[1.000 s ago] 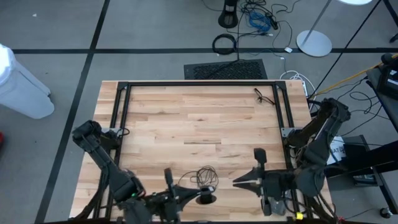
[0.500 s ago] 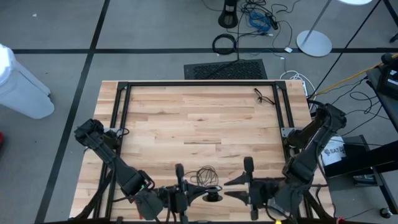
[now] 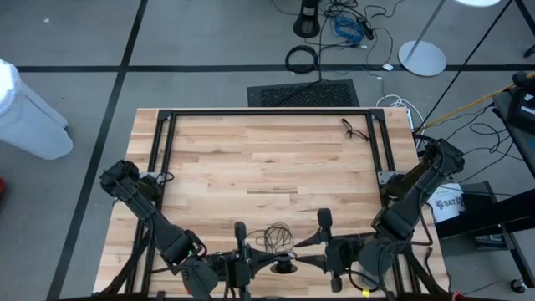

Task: Coil cords
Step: Coil the black wire onto the black spool

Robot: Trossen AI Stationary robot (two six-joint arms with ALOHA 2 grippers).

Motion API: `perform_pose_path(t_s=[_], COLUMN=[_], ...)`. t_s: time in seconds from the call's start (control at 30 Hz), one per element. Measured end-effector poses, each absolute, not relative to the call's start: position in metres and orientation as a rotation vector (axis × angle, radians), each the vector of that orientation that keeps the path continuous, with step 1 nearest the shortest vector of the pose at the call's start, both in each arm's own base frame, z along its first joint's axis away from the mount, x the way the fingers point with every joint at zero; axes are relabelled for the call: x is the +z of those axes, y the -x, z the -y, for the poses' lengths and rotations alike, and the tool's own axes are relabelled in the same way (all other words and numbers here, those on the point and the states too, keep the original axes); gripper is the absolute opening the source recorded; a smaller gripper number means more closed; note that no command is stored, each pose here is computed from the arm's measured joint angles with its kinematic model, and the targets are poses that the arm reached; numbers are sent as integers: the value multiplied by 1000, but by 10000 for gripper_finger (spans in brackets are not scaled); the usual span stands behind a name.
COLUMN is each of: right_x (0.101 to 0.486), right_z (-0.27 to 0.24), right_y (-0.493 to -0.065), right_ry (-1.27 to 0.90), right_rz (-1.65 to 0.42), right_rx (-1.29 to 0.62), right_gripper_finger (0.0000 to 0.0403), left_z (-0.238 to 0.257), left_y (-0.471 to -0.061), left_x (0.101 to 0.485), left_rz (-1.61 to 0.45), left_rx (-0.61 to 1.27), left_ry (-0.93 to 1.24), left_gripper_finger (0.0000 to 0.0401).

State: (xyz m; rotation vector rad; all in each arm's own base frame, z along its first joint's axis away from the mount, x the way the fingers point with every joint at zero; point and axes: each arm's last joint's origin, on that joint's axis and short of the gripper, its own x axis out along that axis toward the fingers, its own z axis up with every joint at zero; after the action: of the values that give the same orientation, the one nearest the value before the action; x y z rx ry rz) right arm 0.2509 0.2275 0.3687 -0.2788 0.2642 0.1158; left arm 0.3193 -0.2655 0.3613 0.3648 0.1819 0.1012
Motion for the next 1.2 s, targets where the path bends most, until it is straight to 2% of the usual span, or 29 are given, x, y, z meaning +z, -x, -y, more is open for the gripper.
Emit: perform_pose_path(t_s=[0.6,0.73,0.93,1.07,1.2], right_x=[363,363,363,363,363], right_z=[-222,-223,-223,-223,-222], right_y=[-268,-268,-268,-268,-268], right_ry=[287,296,313,322,333], right_rz=[-266,-260,-260,-259,-256], right_rx=[129,133,138,137,120], right_gripper_finger=[119,91,13,7,2], left_z=[265,265,265,265,264], left_y=[-319,-319,-319,-319,-318], left_x=[360,360,359,359,360], left_rz=[-187,-193,-196,-196,-194], left_rx=[106,106,112,112,152], left_ry=[-348,-354,-357,-360,-361], left_gripper_finger=[2,2,2,4,27])
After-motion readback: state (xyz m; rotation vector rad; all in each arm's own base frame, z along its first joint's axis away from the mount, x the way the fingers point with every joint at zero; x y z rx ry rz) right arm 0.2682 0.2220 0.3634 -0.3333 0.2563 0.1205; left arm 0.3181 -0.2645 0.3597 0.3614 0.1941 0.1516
